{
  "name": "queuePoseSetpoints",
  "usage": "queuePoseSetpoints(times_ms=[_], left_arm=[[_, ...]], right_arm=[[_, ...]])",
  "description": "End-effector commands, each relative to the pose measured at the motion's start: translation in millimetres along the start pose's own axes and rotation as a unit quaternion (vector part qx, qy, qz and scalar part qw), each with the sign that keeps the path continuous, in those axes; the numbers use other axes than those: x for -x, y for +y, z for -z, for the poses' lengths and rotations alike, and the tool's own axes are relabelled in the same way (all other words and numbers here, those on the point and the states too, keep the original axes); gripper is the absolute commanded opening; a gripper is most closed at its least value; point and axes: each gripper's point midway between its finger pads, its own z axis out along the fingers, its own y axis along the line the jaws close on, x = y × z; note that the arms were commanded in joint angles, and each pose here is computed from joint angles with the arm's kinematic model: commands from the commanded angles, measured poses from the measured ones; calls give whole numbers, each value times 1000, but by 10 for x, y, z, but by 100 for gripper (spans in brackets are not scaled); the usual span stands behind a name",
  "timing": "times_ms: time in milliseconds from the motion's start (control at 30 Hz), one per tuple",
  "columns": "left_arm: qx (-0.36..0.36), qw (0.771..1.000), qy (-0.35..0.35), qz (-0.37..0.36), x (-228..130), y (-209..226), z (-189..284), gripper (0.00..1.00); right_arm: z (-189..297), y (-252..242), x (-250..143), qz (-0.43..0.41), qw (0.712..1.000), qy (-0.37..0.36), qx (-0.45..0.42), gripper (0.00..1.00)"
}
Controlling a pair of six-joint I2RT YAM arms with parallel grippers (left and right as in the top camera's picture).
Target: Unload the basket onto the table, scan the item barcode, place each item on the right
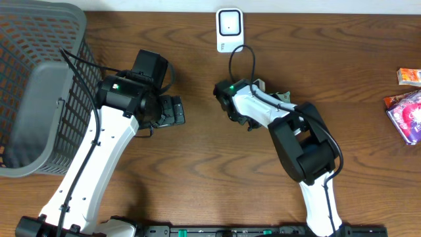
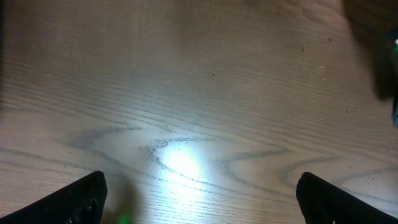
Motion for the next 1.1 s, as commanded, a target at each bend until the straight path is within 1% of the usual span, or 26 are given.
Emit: queuePoseSetpoints(times_ms=[0, 100, 200, 267, 333, 367, 400, 467, 533, 600, 667, 767, 867, 900, 1000, 1067], left_arm=[[5, 1000, 2, -4, -13, 14, -15, 98], [5, 1000, 2, -4, -13, 14, -15, 98], [6, 1000, 2, -4, -12, 14, -14, 98], [5, 1000, 2, -4, -13, 14, -15, 98], [5, 1000, 2, -4, -13, 14, -15, 98], [6, 1000, 2, -4, -13, 15, -15, 98], [5, 1000, 2, -4, -13, 14, -15, 98], [6, 1000, 2, -4, -13, 15, -15, 98], [5, 1000, 2, -4, -13, 14, -15, 98], [5, 1000, 2, -4, -13, 14, -15, 98], [6, 1000, 2, -4, -13, 15, -15, 98], [5, 1000, 2, -4, -13, 14, -15, 98], [5, 1000, 2, -4, -12, 14, -14, 98], [5, 1000, 2, -4, -13, 14, -15, 98], [5, 1000, 2, -4, -13, 14, -15, 98], [6, 1000, 2, -4, -13, 15, -15, 98]], right_arm=[[-248, 188, -122, -9, 998, 45, 32, 41], [-301, 256, -153, -26, 995, 69, 71, 2], [-264, 300, -107, -49, 987, 91, 124, 1], [-156, 292, -19, -68, 978, 102, 170, 1], [33, 308, 111, -75, 962, 104, 242, 1], [171, 337, 198, -68, 949, 99, 293, 1], [339, 364, 294, -60, 930, 89, 352, 1], [737, 367, 504, -51, 876, 61, 476, 1], [1062, 286, 651, -53, 817, 37, 573, 1], [1286, 184, 723, -67, 752, 34, 655, 1], [1398, 110, 741, -75, 694, 39, 715, 1], [1399, 80, 752, -94, 617, 41, 780, 1], [1259, 130, 683, -119, 560, 49, 818, 1], [1208, 152, 649, -128, 546, 55, 826, 1], [994, 212, 494, -174, 494, 93, 847, 1], [819, 218, 403, -197, 475, 96, 852, 1]])
